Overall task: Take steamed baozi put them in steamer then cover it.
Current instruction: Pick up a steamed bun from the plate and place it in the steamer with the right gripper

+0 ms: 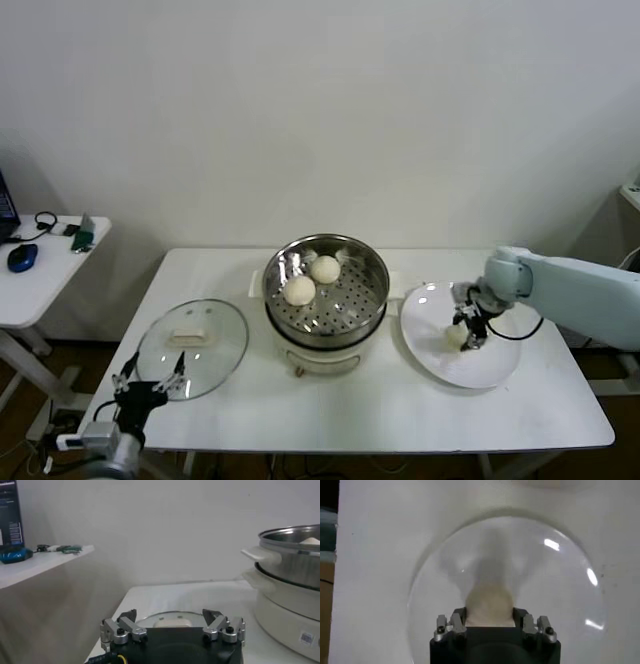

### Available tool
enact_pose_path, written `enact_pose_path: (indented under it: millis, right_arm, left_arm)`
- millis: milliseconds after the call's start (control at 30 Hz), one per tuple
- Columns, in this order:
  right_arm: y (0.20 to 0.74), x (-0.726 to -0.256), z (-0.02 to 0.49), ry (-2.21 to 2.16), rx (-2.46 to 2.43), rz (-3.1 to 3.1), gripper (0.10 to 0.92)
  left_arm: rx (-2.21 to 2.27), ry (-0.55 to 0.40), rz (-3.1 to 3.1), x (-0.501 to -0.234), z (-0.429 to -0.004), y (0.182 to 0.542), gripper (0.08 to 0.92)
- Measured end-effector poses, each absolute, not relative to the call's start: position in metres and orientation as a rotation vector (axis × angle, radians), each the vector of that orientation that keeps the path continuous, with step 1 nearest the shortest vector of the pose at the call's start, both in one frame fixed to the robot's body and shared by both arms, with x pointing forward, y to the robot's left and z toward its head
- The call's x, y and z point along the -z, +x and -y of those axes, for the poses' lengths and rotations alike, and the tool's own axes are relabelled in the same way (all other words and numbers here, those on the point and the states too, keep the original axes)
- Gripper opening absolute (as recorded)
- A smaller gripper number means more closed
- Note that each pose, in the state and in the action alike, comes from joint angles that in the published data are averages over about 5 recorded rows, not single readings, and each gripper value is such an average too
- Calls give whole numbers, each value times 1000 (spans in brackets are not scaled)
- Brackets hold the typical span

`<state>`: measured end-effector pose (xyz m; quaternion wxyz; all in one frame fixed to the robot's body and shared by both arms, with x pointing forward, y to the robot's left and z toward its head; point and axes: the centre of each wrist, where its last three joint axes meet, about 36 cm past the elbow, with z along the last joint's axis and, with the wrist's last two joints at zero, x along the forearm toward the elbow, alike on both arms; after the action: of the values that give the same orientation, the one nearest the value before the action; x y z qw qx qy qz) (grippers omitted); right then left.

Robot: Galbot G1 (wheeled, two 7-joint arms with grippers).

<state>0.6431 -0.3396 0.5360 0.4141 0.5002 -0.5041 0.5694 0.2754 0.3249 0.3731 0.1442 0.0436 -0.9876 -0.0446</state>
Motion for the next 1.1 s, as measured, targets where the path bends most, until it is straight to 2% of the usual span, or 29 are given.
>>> enact_pose_path:
  millis: [167,300,500,633,767,1100]
  right_arm:
    - [663,-626,305,1344,-1646,1240,614]
    - [663,-698,257,1429,-1861,1191,611]
    - [634,-754,170,1600,-2159,1015,611]
    - [610,-754,118,1723,-2307,839,611]
    - [594,-735,84,1824,-2391,663,611]
    - [581,-660,65,1963,-2416,394,611]
  left_arm:
    - [135,120,2847,-375,-323,276,823]
    - [142,117,2847,-375,-323,276,823]
    - [148,118,2848,-376,-324,276,823]
    - [153,122,2848,-376,-325,275,823]
    - [159,129,2848,-376,-326,275,823]
    - [155,137,2850,-376,-326,276,823]
